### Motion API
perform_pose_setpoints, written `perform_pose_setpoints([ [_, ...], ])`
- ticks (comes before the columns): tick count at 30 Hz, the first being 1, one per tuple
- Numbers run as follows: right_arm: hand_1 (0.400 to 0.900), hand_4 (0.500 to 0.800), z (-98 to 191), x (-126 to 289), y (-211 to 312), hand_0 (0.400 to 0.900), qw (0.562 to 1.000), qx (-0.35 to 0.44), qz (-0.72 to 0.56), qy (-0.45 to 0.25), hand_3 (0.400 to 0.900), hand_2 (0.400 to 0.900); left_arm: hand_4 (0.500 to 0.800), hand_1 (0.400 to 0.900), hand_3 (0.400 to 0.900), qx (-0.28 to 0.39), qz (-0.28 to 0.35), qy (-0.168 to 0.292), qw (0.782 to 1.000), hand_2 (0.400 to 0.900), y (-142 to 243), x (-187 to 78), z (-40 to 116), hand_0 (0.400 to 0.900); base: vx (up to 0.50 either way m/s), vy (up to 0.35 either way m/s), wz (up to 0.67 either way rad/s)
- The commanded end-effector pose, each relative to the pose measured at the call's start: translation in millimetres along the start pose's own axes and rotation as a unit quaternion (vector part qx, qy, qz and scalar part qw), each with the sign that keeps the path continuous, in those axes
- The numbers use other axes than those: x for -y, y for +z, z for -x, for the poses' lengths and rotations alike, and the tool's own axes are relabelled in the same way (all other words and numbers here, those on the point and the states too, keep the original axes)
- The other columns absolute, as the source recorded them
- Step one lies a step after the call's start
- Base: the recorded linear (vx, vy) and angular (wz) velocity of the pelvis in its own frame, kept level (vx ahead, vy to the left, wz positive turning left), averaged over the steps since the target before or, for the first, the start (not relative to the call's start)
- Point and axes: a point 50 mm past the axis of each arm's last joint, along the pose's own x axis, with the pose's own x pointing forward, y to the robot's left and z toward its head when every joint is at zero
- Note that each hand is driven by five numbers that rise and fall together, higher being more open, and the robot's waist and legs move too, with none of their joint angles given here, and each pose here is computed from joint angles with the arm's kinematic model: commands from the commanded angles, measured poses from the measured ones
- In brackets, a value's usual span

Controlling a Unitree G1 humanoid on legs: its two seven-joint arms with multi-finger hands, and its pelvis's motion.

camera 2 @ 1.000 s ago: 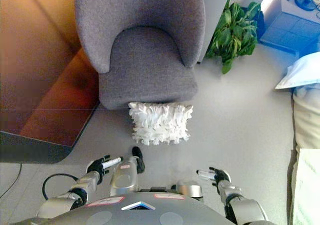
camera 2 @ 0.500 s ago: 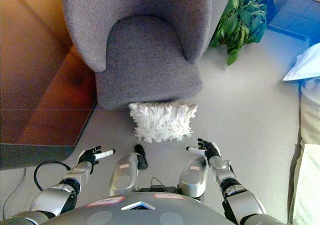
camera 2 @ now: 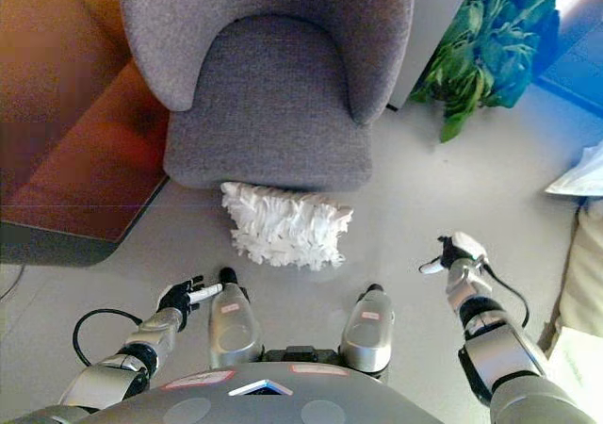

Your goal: Pick up the pillow and put it on the sofa.

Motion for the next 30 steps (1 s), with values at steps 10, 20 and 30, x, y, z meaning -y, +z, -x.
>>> perform_pose_setpoints([
  [10, 0.9, 0.8, -1.9, 116.0, 57.0, 0.9, 0.992, 0.076, -0.058, -0.088, 0.9, 0.9, 0.8, 0.9, 0.9, -0.024, 0.005, 0.07, 0.997, 0.9, -12.2, -60.0, 7.0, 0.9, -0.004, -0.008, 0.09],
  [20, 0.9, 0.8, 4.9, 144.6, 80.9, 0.9, 0.984, 0.109, -0.08, -0.113, 0.9, 0.9, 0.8, 0.9, 0.9, -0.023, 0.044, 0.077, 0.996, 0.9, -12.1, -64.6, 7.9, 0.9, -0.022, 0.046, 0.02],
  [30, 0.9, 0.8, 24.8, 209.0, 93.9, 0.9, 0.971, 0.134, -0.091, -0.175, 0.9, 0.9, 0.8, 0.9, 0.9, -0.022, 0.081, 0.075, 0.994, 0.9, -15.7, -69.0, 9.8, 0.9, -0.051, 0.057, 0.03],
])
